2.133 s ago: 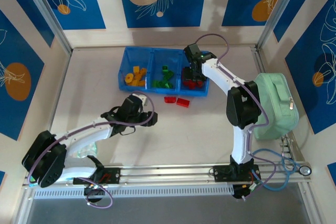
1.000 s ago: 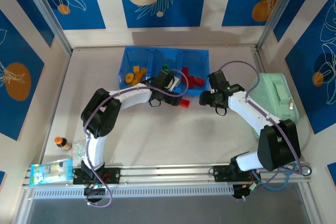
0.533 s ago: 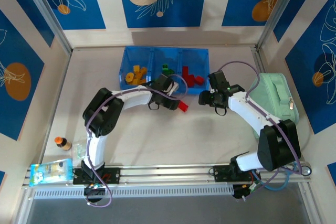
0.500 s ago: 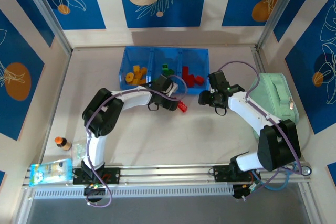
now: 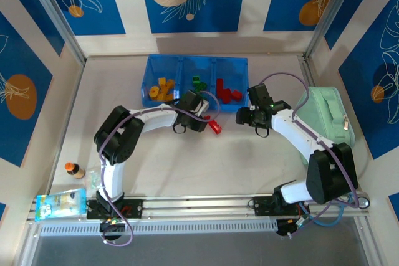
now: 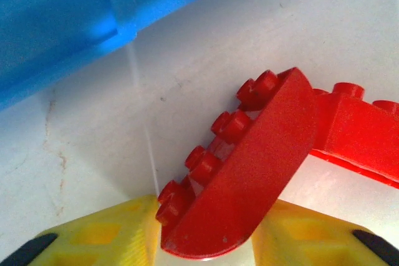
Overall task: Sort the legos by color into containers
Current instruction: Pick up the lego from the center of the table, then place the lego in the container.
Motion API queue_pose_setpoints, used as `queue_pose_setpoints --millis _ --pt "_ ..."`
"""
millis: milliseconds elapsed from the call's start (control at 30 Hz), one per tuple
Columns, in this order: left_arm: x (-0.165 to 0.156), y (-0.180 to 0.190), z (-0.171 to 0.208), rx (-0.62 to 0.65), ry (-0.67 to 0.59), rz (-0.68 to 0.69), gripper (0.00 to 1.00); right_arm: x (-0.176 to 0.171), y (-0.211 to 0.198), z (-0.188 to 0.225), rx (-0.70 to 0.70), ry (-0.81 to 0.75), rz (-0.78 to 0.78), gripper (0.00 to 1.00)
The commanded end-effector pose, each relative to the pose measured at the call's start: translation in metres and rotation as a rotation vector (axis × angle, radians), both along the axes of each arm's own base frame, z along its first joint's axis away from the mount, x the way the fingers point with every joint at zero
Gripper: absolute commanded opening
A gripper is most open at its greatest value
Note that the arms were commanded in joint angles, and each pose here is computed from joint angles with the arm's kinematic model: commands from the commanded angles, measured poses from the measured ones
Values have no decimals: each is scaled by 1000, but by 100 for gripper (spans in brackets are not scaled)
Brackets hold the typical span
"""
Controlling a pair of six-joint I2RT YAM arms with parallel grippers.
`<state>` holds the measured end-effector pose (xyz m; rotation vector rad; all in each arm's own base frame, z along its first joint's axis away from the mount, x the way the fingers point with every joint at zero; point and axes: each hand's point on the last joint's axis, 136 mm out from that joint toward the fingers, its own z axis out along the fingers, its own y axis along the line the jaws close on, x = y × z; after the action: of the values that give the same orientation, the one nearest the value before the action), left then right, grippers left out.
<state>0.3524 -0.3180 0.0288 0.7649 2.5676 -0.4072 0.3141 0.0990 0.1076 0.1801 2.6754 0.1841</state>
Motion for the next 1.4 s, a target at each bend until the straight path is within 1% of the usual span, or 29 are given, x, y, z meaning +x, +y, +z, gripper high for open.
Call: queue_pose_setpoints --millis 0,433,567,667,800,900,1133,1367 --pt "2 -4 8 6 0 -29 38 -5 0 3 29 -2 -11 67" --pt "-18 -11 42 -77 -48 -120 22 -7 0 -3 31 3 -12 68" --pt "-20 -13 61 -113 -68 -132 19 -10 -3 -5 27 3 -18 68" --pt "-18 -17 84 -142 -104 -133 19 -12 -6 -6 27 2 -29 67" --pt "-3 -26 123 -187 -174 -122 20 -14 -12 -6 37 -1 -57 68" --pt "14 -39 141 -198 -204 -116 20 -15 -16 -5 41 1 -73 67" --pt "61 -69 145 -166 -202 -72 20 -22 -17 -1 49 -6 -73 67" --pt "95 -87 144 -142 -226 -26 26 -36 -19 -4 52 -3 -62 67"
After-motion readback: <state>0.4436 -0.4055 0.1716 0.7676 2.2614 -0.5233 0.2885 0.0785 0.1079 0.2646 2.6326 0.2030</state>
